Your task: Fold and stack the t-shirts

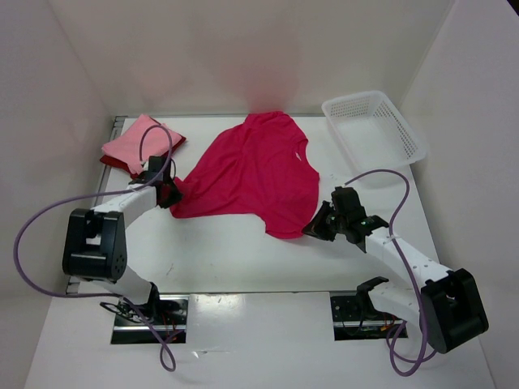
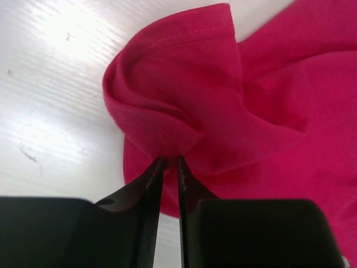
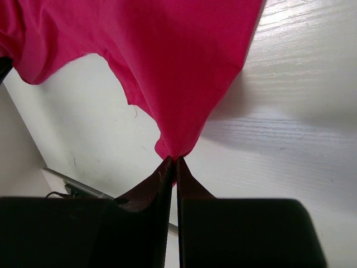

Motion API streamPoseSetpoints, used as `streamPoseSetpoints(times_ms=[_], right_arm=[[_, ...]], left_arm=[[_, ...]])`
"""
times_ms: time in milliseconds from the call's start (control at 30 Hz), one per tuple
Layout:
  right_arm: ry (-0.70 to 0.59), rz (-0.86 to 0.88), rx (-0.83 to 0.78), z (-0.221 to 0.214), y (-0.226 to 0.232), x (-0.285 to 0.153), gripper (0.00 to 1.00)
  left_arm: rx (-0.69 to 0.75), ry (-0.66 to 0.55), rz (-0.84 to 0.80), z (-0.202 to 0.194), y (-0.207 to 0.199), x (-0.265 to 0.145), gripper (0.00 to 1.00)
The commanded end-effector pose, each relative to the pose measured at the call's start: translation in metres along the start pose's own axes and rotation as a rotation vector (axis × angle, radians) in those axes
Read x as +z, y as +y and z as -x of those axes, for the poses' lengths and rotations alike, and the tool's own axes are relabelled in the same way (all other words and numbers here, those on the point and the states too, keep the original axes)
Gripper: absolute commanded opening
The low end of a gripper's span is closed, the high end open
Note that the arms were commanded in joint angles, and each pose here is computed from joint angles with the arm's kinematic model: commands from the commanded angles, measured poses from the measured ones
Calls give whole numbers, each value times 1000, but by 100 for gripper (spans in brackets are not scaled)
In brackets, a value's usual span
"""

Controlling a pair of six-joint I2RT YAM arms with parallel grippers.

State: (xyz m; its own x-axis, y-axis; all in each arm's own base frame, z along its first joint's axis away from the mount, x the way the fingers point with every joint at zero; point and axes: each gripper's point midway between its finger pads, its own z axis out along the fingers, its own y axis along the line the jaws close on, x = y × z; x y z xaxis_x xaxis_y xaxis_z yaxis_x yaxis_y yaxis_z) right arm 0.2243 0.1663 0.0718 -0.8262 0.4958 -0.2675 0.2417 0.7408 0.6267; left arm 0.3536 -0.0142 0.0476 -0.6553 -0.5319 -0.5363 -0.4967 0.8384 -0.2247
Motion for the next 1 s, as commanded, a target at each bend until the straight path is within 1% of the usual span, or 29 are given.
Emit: streamPoseSetpoints(times_ms=[0,67,133,167,267,300,433,633,667,800,833,867,933,967], right_arm=[[-30,31,-23,9,7,1,10],[-35,38,-25,10,9,1,10],[-35,38,-25,10,9,1,10],[-28,44,-25,9,10,0,10],[-34,51,-27,10,12,1,11],[-34,51,-27,10,12,1,11],[-21,50,-25,7,9,3,11],[-21,50,-25,7,9,3,12],[-21,50,-25,7,9,3,12],[-21,50,-25,7,9,3,12],[-21,50,-25,7,9,3,12],[-21,50,-25,7,9,3,12],[-21,50,-25,7,9,3,12],[-21,50,-25,7,9,3,12]], left_arm=[[56,-81,52,25,-5,8,23],[62,-97,42,31,-8,7,29],[67,-77,55,25,-6,13,30],[65,-84,50,29,-8,12,32],[74,-75,50,25,-10,14,43],[72,-89,52,28,-10,14,46],[71,-95,61,29,-9,14,50],[71,-92,49,28,-12,21,50],[73,-85,54,26,-11,24,49],[76,-99,38,30,-18,22,34],[76,-99,38,31,-19,24,27],[77,-98,52,31,-16,24,23],[75,-110,54,36,-17,20,18],[61,-118,49,38,-19,17,18]])
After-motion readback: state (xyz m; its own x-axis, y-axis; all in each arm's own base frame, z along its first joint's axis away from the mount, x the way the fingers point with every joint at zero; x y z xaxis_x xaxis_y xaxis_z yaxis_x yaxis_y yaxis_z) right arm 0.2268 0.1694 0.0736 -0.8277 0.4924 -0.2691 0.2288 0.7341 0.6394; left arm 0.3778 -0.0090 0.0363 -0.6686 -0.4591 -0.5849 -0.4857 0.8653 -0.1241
